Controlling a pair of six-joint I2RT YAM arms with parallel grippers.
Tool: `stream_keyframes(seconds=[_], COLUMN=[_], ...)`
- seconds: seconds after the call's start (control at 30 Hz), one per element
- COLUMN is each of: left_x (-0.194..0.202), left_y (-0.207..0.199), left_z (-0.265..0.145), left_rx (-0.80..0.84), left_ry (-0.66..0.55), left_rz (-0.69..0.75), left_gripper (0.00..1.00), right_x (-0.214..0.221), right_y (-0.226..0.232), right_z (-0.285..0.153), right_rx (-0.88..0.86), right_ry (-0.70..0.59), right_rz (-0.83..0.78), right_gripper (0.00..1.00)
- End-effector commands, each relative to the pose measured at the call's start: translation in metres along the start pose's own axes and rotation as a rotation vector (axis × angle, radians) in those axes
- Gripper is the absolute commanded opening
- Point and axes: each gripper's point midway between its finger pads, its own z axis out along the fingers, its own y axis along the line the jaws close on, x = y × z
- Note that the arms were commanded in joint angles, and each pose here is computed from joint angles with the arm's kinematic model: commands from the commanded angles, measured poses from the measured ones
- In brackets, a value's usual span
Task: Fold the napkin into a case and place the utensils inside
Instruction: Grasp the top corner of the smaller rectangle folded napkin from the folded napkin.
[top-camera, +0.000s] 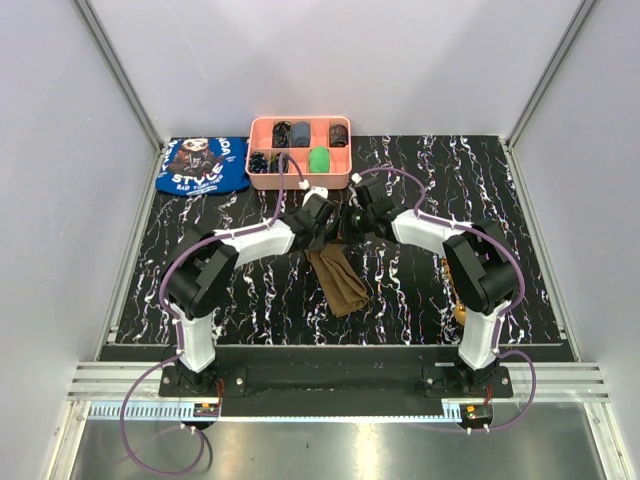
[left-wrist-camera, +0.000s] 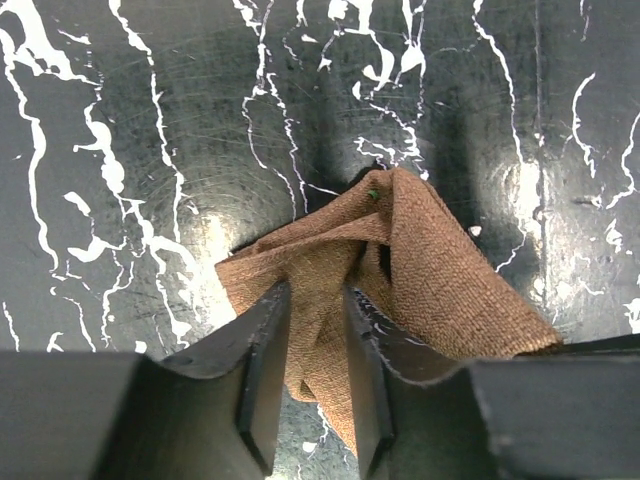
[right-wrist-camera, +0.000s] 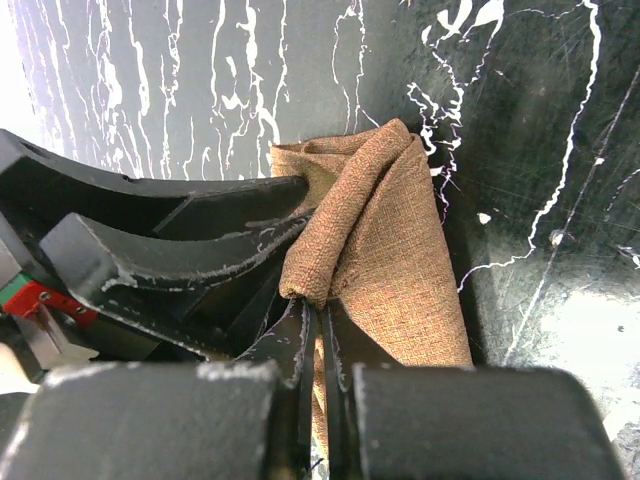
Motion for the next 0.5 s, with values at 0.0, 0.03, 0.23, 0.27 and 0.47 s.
stream_keyframes(seconds=[0.0, 0.03, 0.23, 0.27, 0.47], left_x=[-0.024, -0.025, -0.014, -0.013, -0.019], left_y=[-0.012, -0.011, -0.009, -0.010, -0.009], left_z=[-0.016, -0.018, -0.001, 0.000, 0.001], left_rx=[0.061, 0.061, 0.032, 0.031, 0.024], left_ry=[-0.082, -0.085, -0.042, -0.039, -0.065], left_rz=[-0.009, -0.009, 0.014, 0.014, 0.009], left_gripper=[0.35, 0.35, 0.29, 0.28, 0.15], right_x=[-0.016, -0.016, -0.016, -0.016, -0.013], right_y=[0.020, 0.020, 0.023, 0.022, 0.020], right_z=[-0.017, -0.018, -0.019, -0.019, -0.018], right_rx=[-0.061, -0.063, -0.071, -0.070, -0.068], right_ry=[-0.054, -0.056, -0.057, -0.056, -0.045], right_rz=[-0.016, -0.015, -0.009, -0.010, -0.009], right_gripper=[0.00, 0.00, 0.00, 0.00, 0.00])
